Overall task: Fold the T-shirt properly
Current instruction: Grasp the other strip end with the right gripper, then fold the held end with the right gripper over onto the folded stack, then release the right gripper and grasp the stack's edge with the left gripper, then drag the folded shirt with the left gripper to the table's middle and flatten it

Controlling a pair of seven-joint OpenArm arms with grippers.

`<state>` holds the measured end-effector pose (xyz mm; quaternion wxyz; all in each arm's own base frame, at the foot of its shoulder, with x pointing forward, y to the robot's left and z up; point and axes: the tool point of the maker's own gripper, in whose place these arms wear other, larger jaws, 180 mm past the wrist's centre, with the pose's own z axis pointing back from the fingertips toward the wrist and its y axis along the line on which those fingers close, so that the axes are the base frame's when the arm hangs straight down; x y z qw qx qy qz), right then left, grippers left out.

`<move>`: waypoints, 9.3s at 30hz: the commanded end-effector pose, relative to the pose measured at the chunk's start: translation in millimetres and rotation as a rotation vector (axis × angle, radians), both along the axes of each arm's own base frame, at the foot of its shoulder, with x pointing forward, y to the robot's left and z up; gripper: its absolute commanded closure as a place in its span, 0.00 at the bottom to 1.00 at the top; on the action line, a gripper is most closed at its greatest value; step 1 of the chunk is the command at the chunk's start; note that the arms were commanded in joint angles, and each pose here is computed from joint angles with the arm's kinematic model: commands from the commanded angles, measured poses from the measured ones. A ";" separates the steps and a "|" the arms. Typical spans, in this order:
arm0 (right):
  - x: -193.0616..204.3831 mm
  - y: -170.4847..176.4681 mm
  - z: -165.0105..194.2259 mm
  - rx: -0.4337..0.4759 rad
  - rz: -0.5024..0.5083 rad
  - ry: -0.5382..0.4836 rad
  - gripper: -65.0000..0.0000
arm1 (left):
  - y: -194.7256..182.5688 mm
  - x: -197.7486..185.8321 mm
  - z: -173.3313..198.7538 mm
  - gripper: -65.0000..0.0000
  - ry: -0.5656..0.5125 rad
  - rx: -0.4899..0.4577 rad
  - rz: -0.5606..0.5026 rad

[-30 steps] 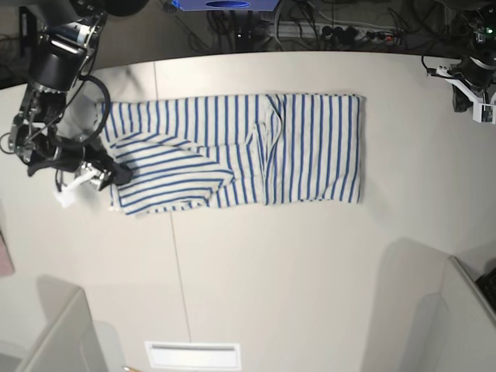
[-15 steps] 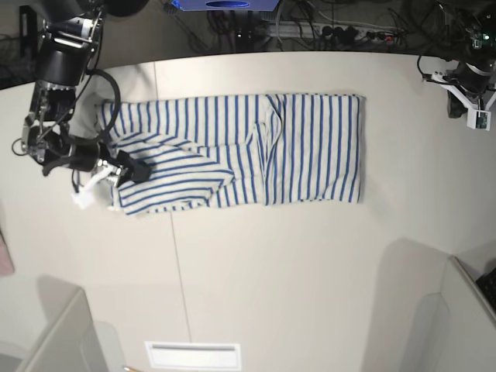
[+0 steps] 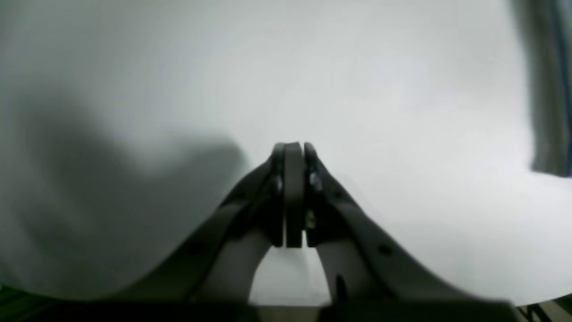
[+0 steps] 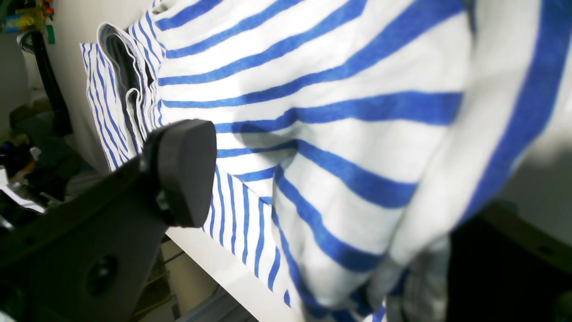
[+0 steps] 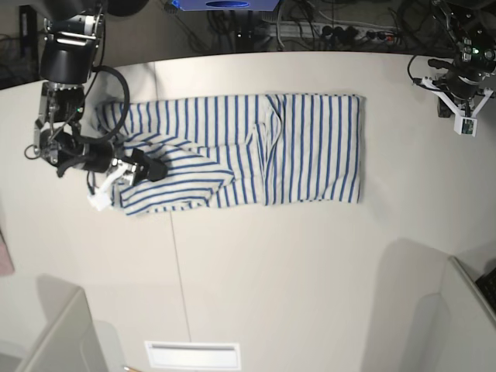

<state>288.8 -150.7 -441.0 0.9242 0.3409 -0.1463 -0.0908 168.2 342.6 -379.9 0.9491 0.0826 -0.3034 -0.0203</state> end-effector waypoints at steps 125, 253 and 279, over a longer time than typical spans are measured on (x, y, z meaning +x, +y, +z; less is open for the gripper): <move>-1.7 287.1 89.9 -0.143 0.084 0.007 0.77 | -75.7 12.7 -1.2 1.00 0.084 0.120 -0.286; -47.9 7.3 48.1 -0.521 -0.562 -0.110 1.00 | -247.5 102.8 -28.1 1.00 0.181 -0.658 -0.366; -101.5 -94.2 39.8 -0.477 -0.865 0.011 1.00 | -331.9 156.1 4.1 1.00 0.265 0.115 -1.370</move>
